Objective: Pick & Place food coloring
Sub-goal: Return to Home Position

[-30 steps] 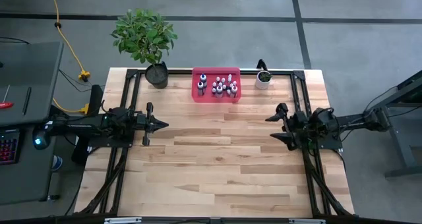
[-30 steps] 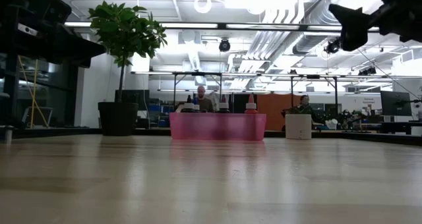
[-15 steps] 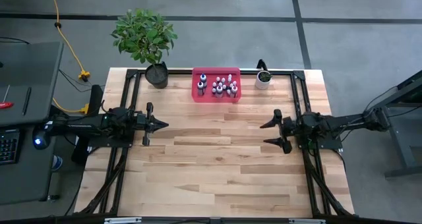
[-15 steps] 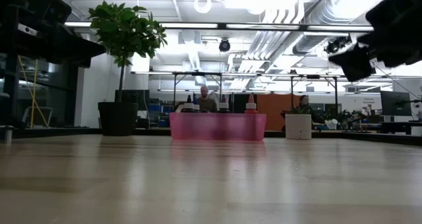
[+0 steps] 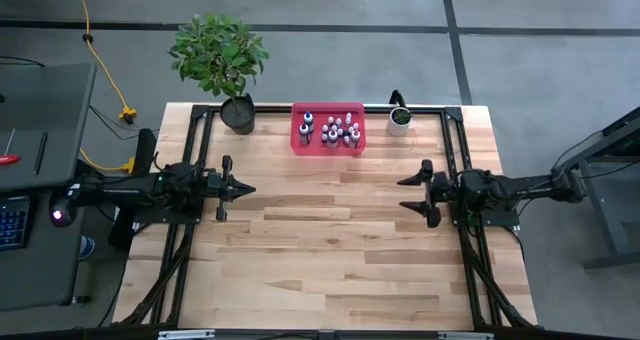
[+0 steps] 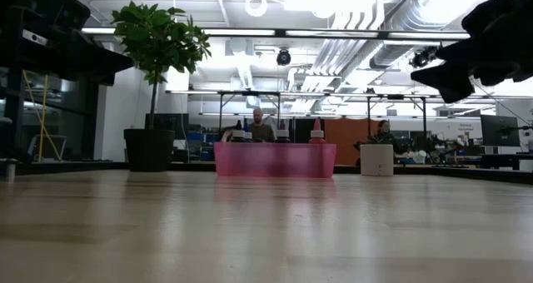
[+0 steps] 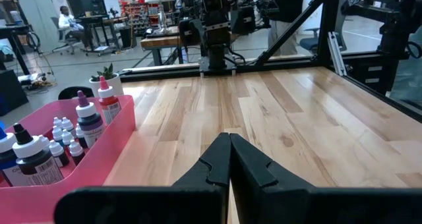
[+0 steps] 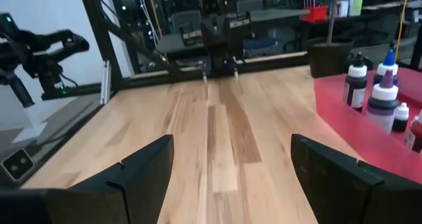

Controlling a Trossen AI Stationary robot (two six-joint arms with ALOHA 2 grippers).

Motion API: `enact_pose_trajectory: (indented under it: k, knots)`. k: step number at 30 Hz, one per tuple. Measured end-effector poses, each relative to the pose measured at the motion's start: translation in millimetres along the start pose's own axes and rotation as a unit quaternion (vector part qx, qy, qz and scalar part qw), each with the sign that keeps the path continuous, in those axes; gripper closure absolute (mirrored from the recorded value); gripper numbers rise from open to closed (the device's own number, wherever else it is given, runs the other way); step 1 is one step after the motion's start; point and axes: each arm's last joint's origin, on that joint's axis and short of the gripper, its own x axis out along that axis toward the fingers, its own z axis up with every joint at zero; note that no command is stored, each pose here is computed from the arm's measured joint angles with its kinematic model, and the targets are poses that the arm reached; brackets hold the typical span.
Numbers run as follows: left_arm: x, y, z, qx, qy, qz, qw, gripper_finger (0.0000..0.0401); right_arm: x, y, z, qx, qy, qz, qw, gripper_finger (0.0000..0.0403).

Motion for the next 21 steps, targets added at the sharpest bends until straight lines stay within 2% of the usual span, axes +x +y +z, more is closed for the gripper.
enact_pose_trajectory:
  k: [21]
  knots:
    - [0.0, 0.0, 0.1, 0.0, 0.0, 0.0, 1.0, 0.0401, -1.5, 0.1, 1.5, 0.001, -0.01, 0.002, 1.0, 0.0109]
